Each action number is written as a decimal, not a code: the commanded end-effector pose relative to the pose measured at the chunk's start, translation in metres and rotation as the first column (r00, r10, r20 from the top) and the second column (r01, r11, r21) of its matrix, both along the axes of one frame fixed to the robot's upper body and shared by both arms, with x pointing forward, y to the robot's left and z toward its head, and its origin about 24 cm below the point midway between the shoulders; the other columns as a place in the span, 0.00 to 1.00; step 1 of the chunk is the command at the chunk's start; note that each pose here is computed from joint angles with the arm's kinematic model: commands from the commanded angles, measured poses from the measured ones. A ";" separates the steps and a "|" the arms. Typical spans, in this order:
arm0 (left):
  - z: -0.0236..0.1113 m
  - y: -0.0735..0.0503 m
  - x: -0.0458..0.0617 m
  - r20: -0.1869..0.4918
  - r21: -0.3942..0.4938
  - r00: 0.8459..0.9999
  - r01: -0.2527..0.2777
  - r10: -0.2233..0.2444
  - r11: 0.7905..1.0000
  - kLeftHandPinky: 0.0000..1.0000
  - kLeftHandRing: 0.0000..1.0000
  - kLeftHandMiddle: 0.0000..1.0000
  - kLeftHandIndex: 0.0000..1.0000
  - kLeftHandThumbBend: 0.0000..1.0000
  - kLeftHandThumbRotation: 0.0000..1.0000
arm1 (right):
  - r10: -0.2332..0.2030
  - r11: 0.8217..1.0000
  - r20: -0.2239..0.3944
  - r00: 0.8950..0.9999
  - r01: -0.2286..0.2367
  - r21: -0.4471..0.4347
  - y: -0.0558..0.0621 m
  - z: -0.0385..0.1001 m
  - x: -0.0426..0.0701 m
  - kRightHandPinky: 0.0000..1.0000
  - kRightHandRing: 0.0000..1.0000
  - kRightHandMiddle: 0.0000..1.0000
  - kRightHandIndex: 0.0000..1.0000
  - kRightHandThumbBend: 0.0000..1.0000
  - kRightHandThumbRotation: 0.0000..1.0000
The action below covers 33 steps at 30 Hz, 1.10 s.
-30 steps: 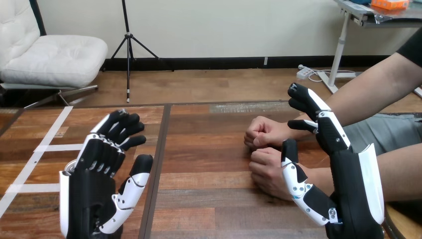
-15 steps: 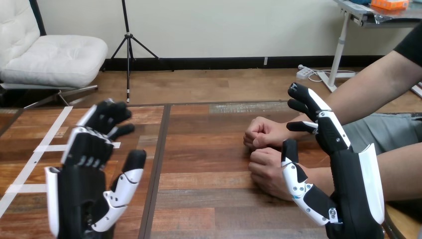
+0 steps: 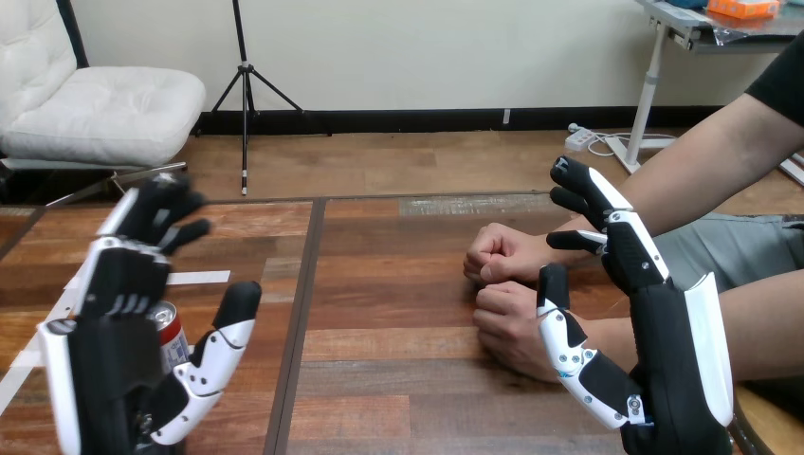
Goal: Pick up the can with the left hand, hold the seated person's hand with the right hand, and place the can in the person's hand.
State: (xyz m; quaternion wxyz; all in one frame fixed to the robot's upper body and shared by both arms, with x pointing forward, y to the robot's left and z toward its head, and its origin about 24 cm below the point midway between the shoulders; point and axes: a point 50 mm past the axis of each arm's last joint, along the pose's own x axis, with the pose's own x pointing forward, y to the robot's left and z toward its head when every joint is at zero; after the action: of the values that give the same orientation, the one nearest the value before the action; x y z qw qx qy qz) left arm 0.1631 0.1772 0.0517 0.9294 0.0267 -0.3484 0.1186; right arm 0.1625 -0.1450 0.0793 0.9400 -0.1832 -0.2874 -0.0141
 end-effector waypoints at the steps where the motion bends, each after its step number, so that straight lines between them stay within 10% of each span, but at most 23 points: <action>1: 0.008 -0.006 -0.001 0.063 -0.034 0.995 -0.080 0.082 0.996 0.79 0.84 0.85 0.83 0.67 0.31 | 0.018 1.000 0.075 0.997 -0.019 0.013 0.003 0.011 0.010 0.69 0.85 0.88 0.87 0.08 0.00; 33: 0.001 0.008 0.007 0.023 0.140 0.948 -0.317 0.317 0.938 1.00 0.97 0.95 0.94 0.73 0.33 | 0.017 1.000 0.070 0.997 -0.018 0.010 0.001 0.012 0.011 0.69 0.85 0.88 0.87 0.09 0.00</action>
State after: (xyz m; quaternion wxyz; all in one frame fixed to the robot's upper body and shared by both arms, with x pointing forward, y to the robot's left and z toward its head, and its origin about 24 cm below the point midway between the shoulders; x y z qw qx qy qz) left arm 0.1590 0.1902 0.0475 0.9009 0.1606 -0.3395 0.2176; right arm 0.1640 -0.1448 0.0804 0.9388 -0.1849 -0.2904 -0.0092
